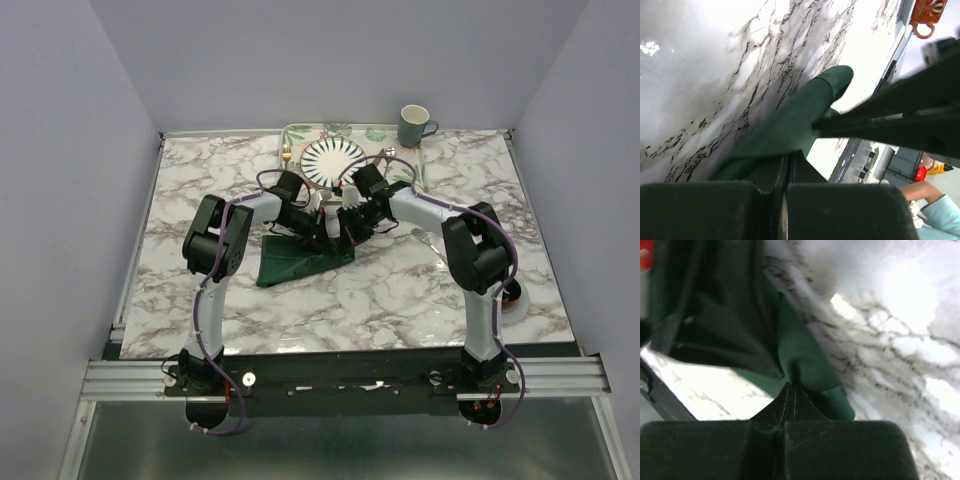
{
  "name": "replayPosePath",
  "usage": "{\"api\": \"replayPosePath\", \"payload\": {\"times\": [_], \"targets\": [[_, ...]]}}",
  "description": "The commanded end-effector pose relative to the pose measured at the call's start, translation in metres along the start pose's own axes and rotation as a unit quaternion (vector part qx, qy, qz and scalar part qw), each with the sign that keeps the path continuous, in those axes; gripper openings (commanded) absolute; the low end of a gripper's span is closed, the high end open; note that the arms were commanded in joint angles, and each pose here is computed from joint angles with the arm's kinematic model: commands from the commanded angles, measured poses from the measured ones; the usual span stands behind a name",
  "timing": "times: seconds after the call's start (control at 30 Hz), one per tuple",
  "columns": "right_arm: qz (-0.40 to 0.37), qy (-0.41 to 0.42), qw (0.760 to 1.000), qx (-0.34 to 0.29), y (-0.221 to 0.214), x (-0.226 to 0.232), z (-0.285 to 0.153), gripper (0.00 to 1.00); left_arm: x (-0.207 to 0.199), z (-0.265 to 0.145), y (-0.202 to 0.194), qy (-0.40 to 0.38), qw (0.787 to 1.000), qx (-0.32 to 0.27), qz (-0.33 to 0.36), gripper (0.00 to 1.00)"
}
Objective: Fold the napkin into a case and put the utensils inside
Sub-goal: Stuff the top corner of the smaller-rectangle-folded napkin at the center of the board.
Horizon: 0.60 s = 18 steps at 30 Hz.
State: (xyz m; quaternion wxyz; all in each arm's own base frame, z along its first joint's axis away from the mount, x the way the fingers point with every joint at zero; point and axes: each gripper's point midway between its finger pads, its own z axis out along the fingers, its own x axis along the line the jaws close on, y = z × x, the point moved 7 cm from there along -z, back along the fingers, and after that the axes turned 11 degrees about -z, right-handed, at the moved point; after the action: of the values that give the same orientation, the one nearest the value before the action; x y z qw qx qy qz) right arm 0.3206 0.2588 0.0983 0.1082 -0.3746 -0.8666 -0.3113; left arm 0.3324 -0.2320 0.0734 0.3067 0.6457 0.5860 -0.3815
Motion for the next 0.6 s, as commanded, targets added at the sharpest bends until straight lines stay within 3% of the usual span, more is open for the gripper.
{"api": "replayPosePath", "payload": {"times": [0.0,0.13,0.27,0.37,0.57], "targets": [[0.030,-0.037,0.998,0.052,-0.010,-0.018,0.014,0.01,-0.003,0.004,0.002,-0.018,1.000,0.008,-0.005,0.04],[0.035,-0.049,0.996,0.059,-0.008,-0.024,0.019,0.01,-0.001,0.007,0.004,-0.024,0.999,0.007,-0.020,0.08],[0.049,-0.076,0.993,0.073,-0.011,-0.031,0.021,0.01,-0.005,-0.002,0.004,-0.024,1.000,0.003,-0.004,0.25],[0.059,-0.084,0.991,0.084,-0.015,-0.036,0.022,0.01,-0.002,-0.020,0.000,-0.013,1.000,-0.007,0.007,0.32],[0.066,-0.078,0.991,0.090,-0.019,-0.041,0.020,0.00,0.008,-0.046,-0.024,0.042,0.998,0.014,0.047,0.37]]}}
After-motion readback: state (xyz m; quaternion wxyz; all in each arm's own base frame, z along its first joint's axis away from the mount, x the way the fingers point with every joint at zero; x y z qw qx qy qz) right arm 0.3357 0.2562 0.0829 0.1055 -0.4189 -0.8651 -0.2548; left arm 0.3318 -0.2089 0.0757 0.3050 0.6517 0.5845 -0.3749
